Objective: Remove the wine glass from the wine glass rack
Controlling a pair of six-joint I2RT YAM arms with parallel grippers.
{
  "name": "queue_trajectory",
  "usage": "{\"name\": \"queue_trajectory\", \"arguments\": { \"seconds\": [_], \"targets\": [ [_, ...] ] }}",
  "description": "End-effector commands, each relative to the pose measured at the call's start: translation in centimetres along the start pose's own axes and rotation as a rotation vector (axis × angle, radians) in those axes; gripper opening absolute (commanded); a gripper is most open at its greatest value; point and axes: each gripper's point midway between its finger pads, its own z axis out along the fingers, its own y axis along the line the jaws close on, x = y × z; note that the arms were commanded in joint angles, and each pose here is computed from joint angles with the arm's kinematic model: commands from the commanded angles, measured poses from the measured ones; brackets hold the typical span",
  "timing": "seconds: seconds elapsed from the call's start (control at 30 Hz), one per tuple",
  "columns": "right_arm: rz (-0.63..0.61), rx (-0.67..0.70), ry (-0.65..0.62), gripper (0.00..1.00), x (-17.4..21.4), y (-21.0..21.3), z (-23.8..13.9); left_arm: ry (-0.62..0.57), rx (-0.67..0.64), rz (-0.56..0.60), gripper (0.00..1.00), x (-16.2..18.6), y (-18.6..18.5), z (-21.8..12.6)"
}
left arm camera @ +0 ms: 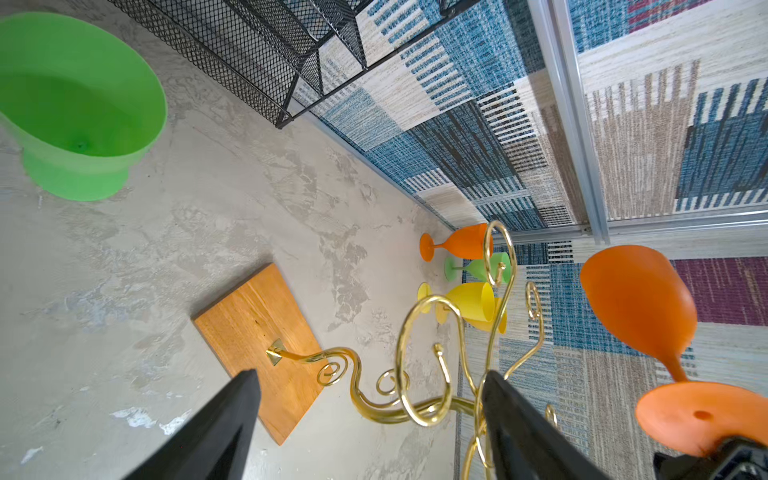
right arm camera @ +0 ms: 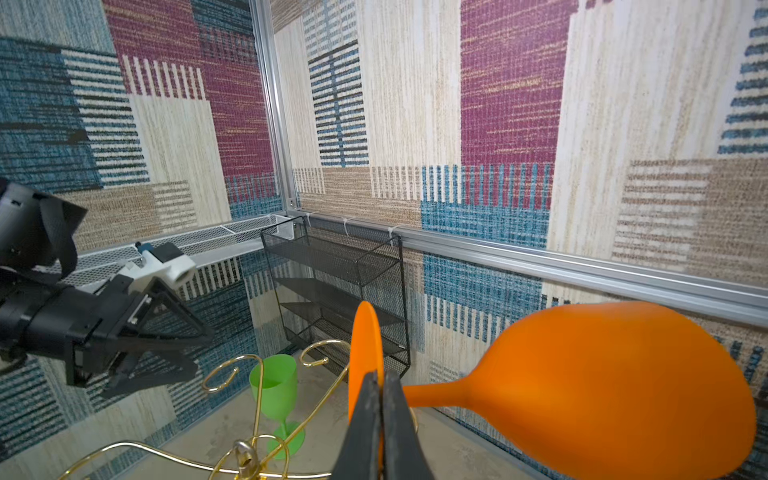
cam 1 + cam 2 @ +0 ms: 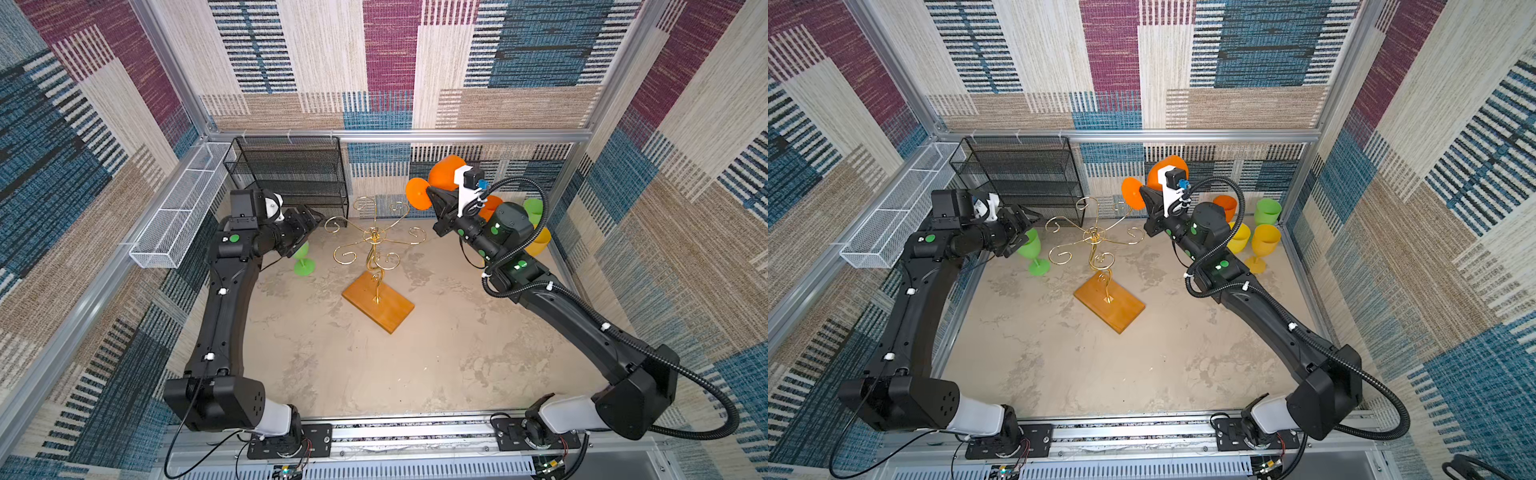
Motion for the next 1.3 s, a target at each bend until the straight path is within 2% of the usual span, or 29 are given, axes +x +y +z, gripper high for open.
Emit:
{"name": "queue_trajectory", "arguments": {
  "seconds": [0.0,0.27,0.57,0.6,0.87,1.27],
  "targets": [
    [-0.164,-0.001,-0.076,0.0,-1.5,1.4,-0.4,0.013,-0.041,0.015,0.86,0.2,0.3,-1.1],
    [-0.41,-0.104,-0.149,0.0,-0.9,7.9,-0.8,-0.054,0.024,-0.053,0.81,-1.9,-3.2,-3.6],
    [-0.68,-0.171,-0.238,0.0,1.0,13.5,-0.9,-0.019,0.124,-0.173,0.76,-1.6,-6.1,-4.6],
    [-0.702,-0.175,-0.243,0.0,1.3,13.9,-0.8,0.014,0.159,-0.182,0.75,-1.2,-6.8,-4.6],
    [-0.84,-0.183,-0.268,0.0,2.5,16.4,0.0,0.115,0.25,-0.217,0.63,0.8,-9.7,-4.6],
    [-0.944,-0.151,-0.299,0.0,2.9,17.3,1.0,0.2,0.243,-0.252,0.51,4.1,-10.3,-3.9]
  ]
}}
